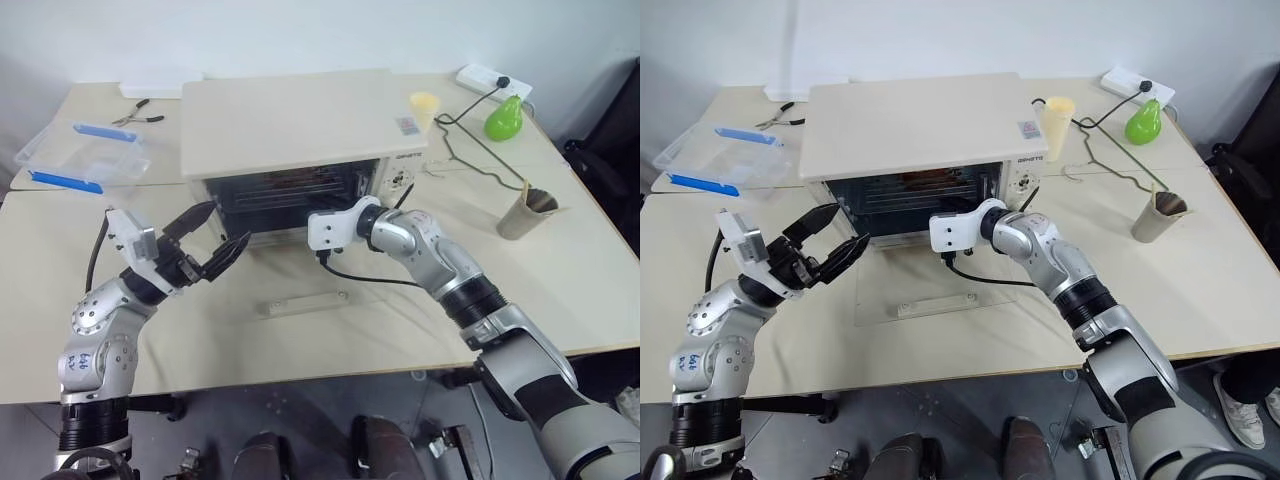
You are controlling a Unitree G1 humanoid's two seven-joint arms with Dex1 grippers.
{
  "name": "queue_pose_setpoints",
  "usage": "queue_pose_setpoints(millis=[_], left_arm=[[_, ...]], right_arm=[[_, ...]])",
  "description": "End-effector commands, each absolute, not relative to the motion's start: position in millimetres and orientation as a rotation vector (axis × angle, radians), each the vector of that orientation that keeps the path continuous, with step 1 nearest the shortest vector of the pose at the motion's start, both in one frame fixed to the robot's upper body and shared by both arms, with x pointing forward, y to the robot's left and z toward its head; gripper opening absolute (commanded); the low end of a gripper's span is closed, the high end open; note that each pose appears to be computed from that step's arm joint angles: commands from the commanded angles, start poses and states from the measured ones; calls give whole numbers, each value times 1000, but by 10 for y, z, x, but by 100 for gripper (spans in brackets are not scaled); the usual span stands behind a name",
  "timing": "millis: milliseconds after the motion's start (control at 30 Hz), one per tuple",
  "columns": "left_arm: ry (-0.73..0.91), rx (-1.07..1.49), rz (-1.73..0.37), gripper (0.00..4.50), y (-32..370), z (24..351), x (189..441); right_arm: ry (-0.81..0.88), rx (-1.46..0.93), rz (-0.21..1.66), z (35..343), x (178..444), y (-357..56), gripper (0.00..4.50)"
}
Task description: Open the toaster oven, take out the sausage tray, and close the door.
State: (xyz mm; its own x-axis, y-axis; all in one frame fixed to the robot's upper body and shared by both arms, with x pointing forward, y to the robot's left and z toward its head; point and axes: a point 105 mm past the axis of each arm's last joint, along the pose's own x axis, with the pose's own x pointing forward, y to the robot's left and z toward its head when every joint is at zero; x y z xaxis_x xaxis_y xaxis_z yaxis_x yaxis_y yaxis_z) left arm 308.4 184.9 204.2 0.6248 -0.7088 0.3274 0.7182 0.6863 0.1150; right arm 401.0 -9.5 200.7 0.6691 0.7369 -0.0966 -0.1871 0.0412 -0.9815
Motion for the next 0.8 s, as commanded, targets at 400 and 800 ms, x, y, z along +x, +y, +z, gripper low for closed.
queue_pose_setpoints(millis=[400,800], left_arm=[[-422,-23,-809,450,1899,2167,3163],[-386,-47,-805,450,1946,2090,3167]], right_arm=[[-661,-1273,893,2286,3538,-54,3],[-636,-1267,935,2227,3191,-304,3]])
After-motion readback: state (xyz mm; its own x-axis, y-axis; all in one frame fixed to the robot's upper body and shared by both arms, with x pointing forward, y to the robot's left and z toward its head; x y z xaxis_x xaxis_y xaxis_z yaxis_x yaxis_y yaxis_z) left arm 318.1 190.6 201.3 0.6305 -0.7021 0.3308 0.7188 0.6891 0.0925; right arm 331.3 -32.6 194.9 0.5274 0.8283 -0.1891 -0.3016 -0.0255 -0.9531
